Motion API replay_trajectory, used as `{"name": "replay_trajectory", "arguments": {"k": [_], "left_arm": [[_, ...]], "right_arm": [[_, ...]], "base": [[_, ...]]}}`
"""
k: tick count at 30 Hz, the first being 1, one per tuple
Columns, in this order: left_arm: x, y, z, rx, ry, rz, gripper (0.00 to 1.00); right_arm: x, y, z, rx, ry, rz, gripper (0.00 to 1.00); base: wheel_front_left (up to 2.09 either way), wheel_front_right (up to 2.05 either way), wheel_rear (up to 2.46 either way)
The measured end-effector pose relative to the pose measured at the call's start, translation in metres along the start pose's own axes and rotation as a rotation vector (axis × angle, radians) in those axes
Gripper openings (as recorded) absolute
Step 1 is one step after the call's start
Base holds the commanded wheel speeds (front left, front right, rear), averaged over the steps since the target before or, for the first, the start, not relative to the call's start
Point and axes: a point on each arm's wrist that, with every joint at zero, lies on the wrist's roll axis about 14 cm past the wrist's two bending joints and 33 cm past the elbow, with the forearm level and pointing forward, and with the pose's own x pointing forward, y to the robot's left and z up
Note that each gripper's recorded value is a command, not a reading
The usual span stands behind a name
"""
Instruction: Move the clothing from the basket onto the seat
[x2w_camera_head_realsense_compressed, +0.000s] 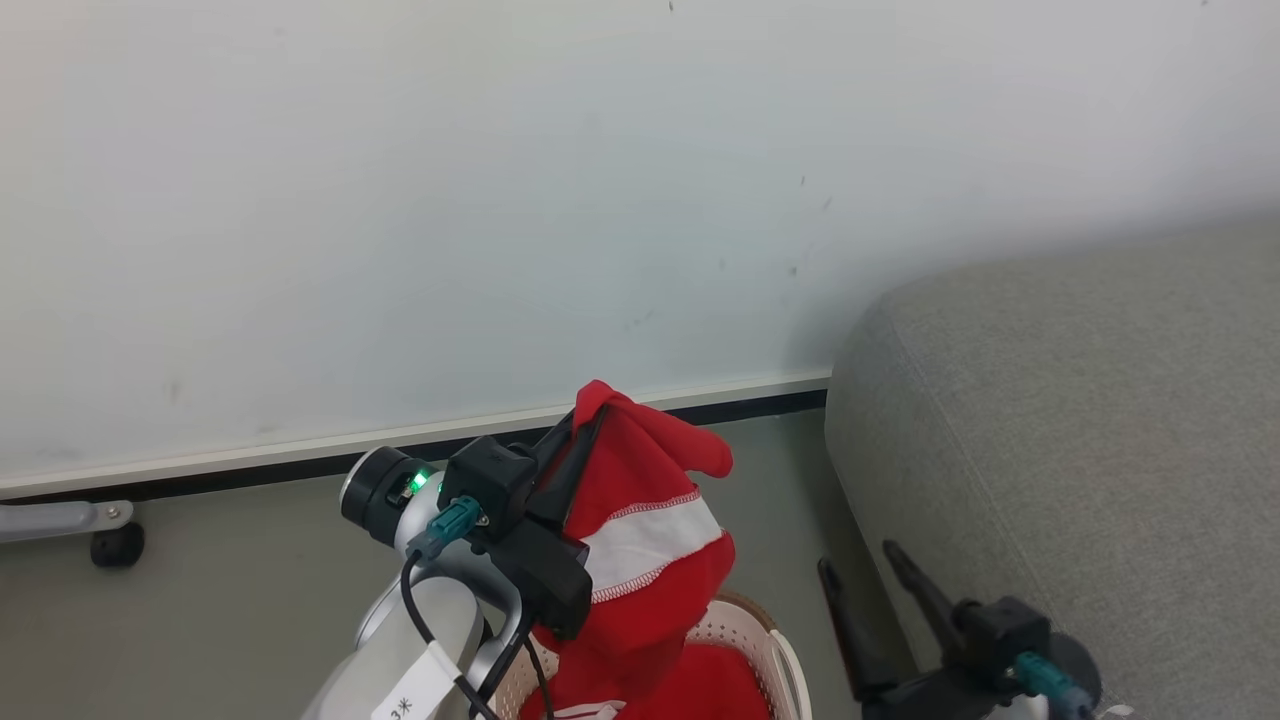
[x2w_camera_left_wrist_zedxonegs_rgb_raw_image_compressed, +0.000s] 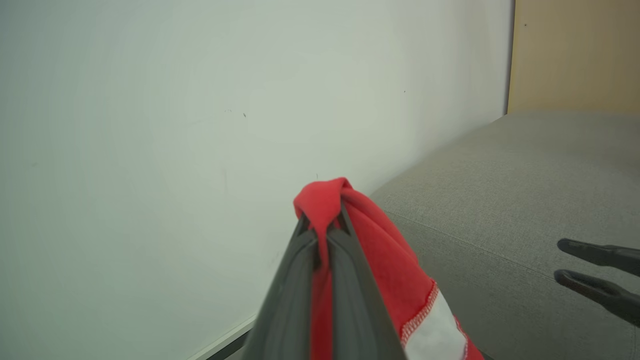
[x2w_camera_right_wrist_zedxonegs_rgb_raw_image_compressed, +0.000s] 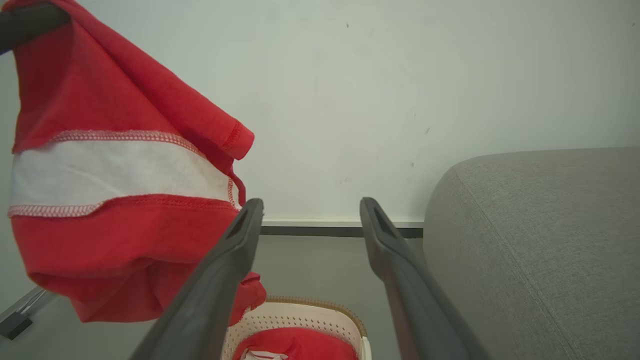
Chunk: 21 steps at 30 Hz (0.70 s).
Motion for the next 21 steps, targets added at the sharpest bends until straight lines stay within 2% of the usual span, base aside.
{"name": "replay_trajectory", "arguments": {"k": [11, 21], "left_arm": [[-0.005, -0.004, 0.014, 0.022, -0.015, -0.009, 0.00], [-0.008, -0.003, 0.021, 0.007, -0.022, -0.005, 0.00]], "right_arm": [[-0.001, 0.059, -0.039, -0.095, 0.136, 0.229, 1.00], [0.022, 0.096, -0.029, -0.224, 0.125, 0.398, 1.00]], "base": [[0.00, 0.00, 0.00], [0.00, 0.00, 0.00]]}}
